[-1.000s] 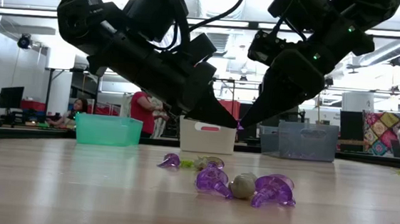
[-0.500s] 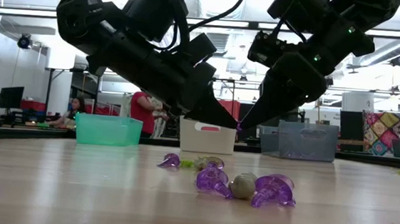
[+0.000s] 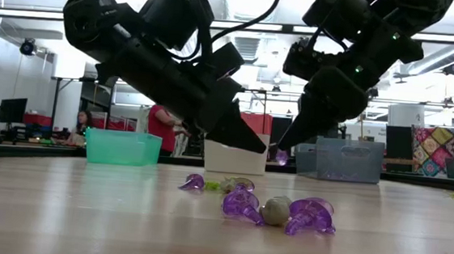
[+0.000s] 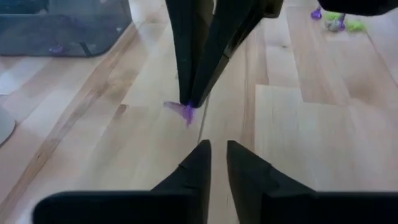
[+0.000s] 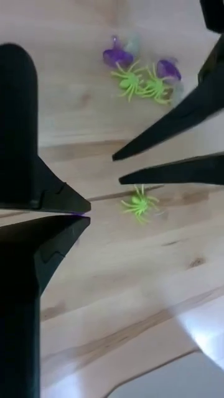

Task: Sort Halloween decoration
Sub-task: Put the purple witch hat toy into the gray bin

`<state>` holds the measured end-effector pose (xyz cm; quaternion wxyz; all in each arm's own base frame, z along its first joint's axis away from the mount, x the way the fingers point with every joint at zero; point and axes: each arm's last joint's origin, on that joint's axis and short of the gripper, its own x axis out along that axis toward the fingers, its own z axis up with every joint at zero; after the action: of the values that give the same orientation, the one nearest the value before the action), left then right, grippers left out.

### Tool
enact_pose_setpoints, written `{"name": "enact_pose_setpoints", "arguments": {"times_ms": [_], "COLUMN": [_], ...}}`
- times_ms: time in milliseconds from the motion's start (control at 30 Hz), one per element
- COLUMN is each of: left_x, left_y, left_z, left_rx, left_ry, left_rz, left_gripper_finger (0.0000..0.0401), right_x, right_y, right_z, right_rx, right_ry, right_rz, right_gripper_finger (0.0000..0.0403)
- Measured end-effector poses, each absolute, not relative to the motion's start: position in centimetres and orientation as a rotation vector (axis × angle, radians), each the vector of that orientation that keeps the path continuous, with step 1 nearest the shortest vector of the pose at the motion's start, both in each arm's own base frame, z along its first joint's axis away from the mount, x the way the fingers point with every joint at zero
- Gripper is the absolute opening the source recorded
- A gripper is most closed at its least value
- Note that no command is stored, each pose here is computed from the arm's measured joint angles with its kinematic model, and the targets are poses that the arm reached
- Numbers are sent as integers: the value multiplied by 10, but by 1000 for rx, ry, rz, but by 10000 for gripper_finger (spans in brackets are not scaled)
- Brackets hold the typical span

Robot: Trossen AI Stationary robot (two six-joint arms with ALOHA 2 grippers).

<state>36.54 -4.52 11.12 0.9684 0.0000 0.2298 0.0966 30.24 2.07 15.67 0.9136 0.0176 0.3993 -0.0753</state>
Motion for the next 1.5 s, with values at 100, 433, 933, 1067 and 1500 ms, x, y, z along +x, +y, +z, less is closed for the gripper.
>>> {"name": "enact_pose_setpoints", "arguments": {"times_ms": [100, 433, 933, 1067, 1500], "left_x": [365, 361, 356, 353, 351], "left_y": [-45, -45, -43, -43, -42], "left_z": [111, 105, 114, 126, 142], "left_rx": [-4, 15, 32, 51, 87], "left_ry": [469, 544, 593, 588, 559], "left_rz": [197, 201, 204, 205, 197], "left_gripper_finger": [65, 119, 121, 121, 121], "right_x": [301, 293, 286, 281, 280], "right_y": [19, 14, 9, 4, -11], "right_z": [156, 150, 157, 159, 159], "right_rx": [39, 68, 31, 32, 55], "right_ry": [836, 937, 976, 1005, 1015], "right_rz": [-161, -197, -199, -181, -228], "right_gripper_finger": [8, 8, 9, 17, 177]}}
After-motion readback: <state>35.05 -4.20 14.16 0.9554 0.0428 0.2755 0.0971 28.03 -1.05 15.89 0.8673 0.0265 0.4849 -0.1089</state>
